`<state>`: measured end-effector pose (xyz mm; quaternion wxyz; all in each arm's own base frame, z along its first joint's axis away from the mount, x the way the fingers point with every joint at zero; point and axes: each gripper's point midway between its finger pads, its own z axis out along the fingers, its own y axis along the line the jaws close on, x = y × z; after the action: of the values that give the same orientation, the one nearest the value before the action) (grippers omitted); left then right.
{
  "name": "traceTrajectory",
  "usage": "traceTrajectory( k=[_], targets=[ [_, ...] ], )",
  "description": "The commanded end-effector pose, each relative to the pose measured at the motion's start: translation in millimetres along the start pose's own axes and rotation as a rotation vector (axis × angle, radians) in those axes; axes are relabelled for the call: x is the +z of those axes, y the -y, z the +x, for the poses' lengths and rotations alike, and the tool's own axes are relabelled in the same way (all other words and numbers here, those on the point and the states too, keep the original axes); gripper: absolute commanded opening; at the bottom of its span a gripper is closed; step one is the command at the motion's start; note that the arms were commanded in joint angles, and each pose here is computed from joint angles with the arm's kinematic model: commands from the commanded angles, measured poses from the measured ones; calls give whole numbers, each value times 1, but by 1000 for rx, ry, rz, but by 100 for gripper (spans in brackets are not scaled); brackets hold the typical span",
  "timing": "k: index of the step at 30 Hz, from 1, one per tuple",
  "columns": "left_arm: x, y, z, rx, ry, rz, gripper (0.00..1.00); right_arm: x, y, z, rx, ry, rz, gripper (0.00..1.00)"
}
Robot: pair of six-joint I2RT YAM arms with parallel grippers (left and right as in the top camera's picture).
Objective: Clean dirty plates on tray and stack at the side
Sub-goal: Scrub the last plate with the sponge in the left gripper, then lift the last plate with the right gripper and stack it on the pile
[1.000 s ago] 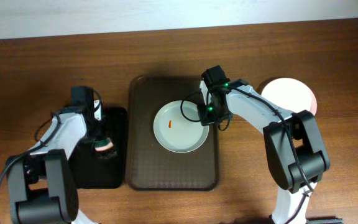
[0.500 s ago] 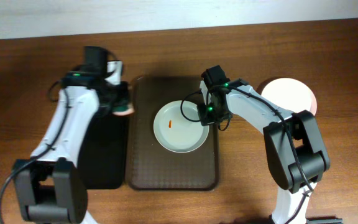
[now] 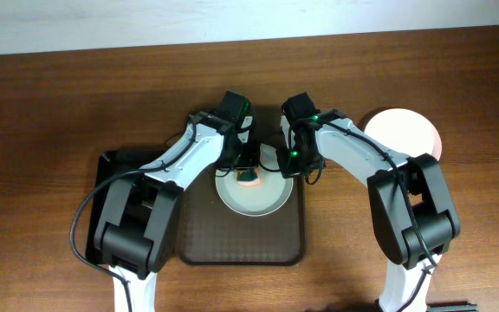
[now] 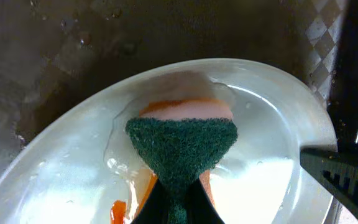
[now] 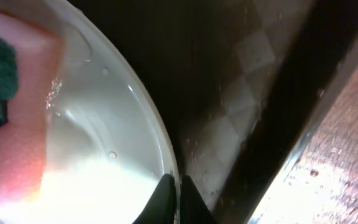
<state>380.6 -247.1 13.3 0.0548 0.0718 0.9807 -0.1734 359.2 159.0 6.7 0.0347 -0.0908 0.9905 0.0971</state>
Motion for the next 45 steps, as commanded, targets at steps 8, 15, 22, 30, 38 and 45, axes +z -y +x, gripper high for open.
traceTrajectory(
  k=[8,15,22,30,38,45],
  targets=[
    [-24,-113,-1,135,1,-677,0,0,26,21,187,-74,101,4],
    [-94,-94,-49,122,159,-749,0,-1,30,26,200,-95,107,4],
    [-212,-109,-22,-77,196,-506,0,-21,16,9,27,-51,49,4],
    [-166,-241,77,-481,4,-392,0,-31,11,-1,-3,-28,40,4],
    [-72,-274,107,-401,125,-426,25,-31,11,-3,-55,-21,38,4],
    [-72,-274,108,-401,121,-425,100,-105,-29,-34,-159,143,87,4]
  ],
)
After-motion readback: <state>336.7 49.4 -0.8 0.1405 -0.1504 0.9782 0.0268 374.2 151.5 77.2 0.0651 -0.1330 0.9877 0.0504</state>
